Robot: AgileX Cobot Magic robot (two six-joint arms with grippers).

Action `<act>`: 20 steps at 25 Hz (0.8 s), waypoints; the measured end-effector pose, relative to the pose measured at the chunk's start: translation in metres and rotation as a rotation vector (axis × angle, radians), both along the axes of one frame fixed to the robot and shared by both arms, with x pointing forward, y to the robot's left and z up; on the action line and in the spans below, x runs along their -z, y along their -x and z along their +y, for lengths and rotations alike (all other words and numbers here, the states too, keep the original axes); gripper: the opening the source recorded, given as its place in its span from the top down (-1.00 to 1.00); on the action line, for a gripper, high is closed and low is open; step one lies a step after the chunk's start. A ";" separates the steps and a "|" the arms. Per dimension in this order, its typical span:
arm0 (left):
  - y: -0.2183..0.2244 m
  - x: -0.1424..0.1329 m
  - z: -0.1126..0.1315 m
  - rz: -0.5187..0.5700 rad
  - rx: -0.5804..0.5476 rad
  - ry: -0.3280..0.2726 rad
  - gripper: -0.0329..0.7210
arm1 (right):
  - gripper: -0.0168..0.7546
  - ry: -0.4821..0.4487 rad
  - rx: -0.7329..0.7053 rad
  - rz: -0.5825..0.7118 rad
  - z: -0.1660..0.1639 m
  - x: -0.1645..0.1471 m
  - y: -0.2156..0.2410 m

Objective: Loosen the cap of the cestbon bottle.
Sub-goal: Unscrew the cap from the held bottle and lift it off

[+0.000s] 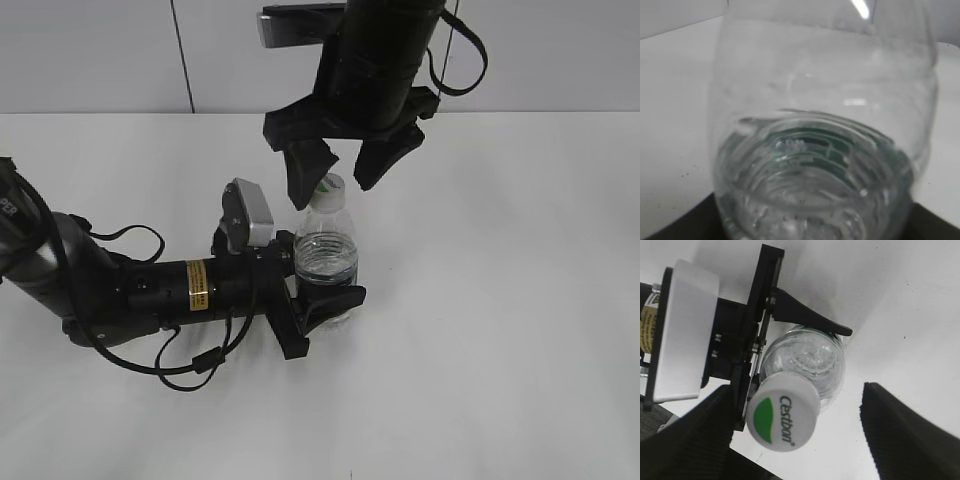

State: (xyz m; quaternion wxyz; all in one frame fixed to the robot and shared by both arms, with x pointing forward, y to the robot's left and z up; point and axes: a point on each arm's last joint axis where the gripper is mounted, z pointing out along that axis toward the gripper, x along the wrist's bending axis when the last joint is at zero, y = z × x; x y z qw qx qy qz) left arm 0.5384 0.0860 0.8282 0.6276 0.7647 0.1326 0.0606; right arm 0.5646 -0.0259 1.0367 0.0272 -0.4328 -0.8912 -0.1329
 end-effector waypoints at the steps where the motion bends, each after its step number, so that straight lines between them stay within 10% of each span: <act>1: 0.000 0.000 0.000 0.000 0.000 0.000 -0.17 | -0.58 0.002 0.000 0.003 0.000 0.002 0.000; 7: 0.000 0.000 0.000 0.000 0.000 0.000 -0.17 | -0.44 0.003 0.000 0.002 0.000 0.002 0.000; 13: 0.000 0.000 0.000 0.000 -0.002 -0.001 -0.17 | 0.18 -0.004 -0.002 0.006 0.001 0.001 0.000; 20: 0.000 0.000 0.000 0.000 -0.003 0.000 -0.17 | 0.18 0.001 -0.069 -0.016 0.000 0.000 0.000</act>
